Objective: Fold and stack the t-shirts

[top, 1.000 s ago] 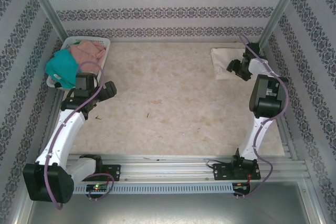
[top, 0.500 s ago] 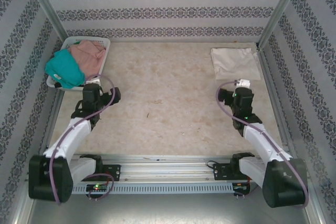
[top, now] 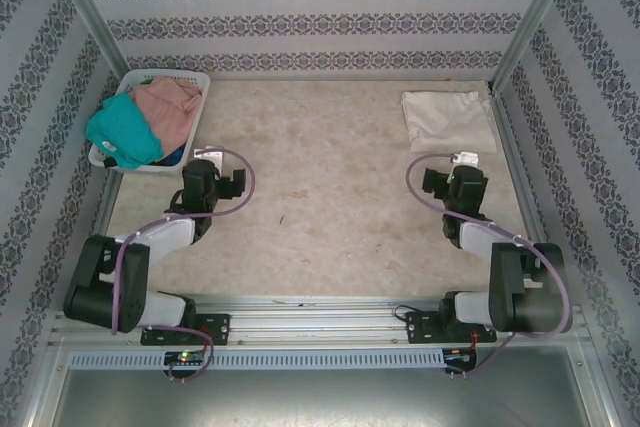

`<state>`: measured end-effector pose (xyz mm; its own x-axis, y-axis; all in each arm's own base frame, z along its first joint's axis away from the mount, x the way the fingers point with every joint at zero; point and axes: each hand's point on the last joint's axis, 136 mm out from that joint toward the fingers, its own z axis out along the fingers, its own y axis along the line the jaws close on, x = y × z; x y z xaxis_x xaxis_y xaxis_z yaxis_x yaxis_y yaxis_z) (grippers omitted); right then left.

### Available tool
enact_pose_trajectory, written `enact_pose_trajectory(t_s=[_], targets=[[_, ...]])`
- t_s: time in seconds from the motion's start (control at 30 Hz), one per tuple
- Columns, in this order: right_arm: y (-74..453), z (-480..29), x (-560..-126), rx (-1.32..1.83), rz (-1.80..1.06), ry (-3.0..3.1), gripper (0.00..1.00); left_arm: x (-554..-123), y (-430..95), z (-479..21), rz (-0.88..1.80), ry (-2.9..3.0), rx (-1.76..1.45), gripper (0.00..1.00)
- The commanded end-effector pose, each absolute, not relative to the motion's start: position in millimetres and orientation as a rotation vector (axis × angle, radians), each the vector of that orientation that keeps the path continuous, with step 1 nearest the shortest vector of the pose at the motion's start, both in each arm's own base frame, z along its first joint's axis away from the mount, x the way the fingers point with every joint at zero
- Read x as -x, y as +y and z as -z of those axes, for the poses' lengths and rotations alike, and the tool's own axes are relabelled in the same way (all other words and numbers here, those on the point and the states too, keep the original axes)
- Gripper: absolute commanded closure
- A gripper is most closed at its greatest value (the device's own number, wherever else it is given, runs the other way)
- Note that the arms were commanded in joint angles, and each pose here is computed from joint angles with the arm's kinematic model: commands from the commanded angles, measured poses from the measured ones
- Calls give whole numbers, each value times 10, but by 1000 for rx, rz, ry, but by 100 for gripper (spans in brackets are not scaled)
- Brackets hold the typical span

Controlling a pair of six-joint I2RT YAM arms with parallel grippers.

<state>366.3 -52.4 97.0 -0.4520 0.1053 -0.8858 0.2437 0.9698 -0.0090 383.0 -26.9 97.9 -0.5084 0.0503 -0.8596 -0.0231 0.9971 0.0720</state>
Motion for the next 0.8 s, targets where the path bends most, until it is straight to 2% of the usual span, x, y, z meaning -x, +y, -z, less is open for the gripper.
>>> enact_pose_trajectory(t_s=[0.0,0.27,0.3,0.43,0.77], targets=[[-445,-1183,-3834,-219,67,1975,2,-3942,-287,-1018,-86,2028,-62,0],[-310,-1233,-3785,-138,21,1937,2,-4025,50,-1031,-250,1917,17,0],[-291,-1228,-3799,-122,5,1944,2,-3959,168,-1001,-243,1911,96,0],[-133,-1226,-3812,-25,-63,1950,2,-3968,186,-895,-92,1884,89,0],[279,-1190,-3910,124,-88,1863,2,-3997,165,-877,-77,1912,70,0]])
